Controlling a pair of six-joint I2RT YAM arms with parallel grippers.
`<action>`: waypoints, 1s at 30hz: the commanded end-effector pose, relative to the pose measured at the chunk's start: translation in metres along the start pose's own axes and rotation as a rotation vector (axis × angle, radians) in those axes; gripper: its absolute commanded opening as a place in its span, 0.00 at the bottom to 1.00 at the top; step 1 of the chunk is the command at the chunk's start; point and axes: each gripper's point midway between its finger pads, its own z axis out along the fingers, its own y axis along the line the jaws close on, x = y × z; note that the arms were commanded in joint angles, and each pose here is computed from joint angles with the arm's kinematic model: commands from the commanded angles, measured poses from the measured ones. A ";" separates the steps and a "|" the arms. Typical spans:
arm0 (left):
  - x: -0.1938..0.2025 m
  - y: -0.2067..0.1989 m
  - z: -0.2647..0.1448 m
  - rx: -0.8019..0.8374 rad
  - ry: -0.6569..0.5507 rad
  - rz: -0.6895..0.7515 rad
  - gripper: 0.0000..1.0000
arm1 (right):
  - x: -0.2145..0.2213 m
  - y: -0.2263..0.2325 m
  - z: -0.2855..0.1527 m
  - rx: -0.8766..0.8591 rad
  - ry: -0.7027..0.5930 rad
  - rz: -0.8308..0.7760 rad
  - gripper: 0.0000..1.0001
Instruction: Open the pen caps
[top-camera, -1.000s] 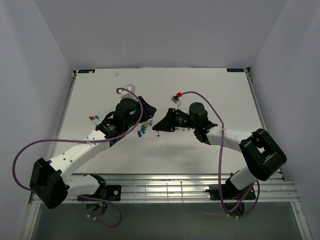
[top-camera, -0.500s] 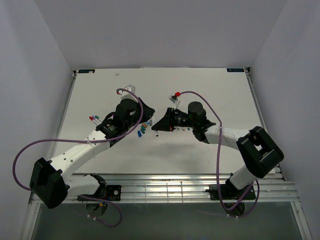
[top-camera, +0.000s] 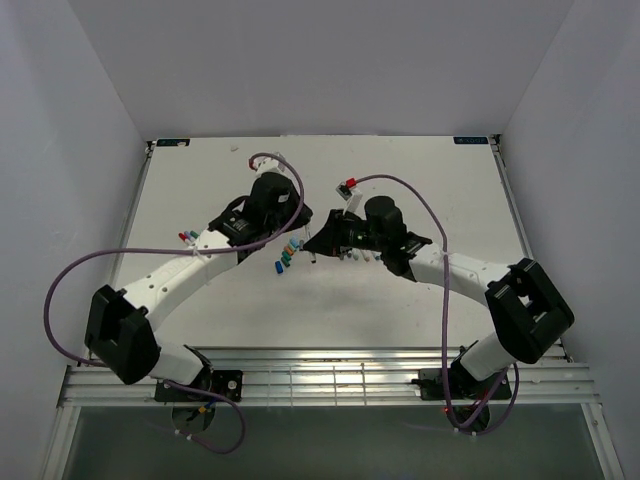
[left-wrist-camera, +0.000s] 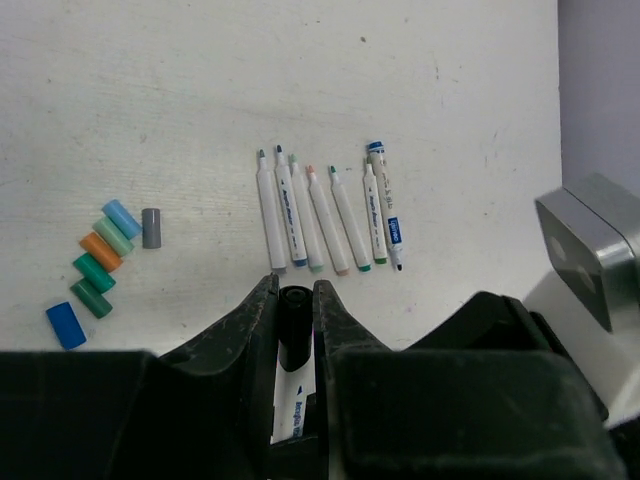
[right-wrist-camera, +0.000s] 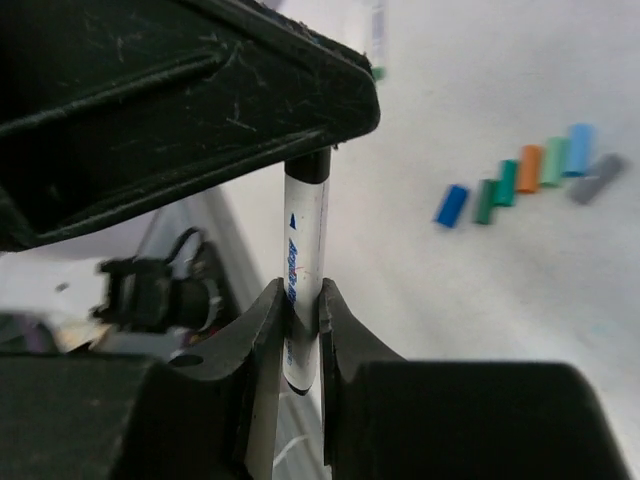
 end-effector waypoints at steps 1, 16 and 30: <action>-0.044 -0.012 0.008 -0.025 -0.030 -0.035 0.00 | 0.013 -0.039 -0.008 0.342 0.039 -0.195 0.08; -0.081 -0.016 0.021 0.194 -0.031 -0.160 0.00 | 0.028 -0.066 -0.024 0.572 0.174 -0.400 0.08; -0.073 -0.001 -0.025 0.331 -0.220 0.027 0.00 | 0.020 0.085 -0.036 -0.403 0.140 0.078 0.08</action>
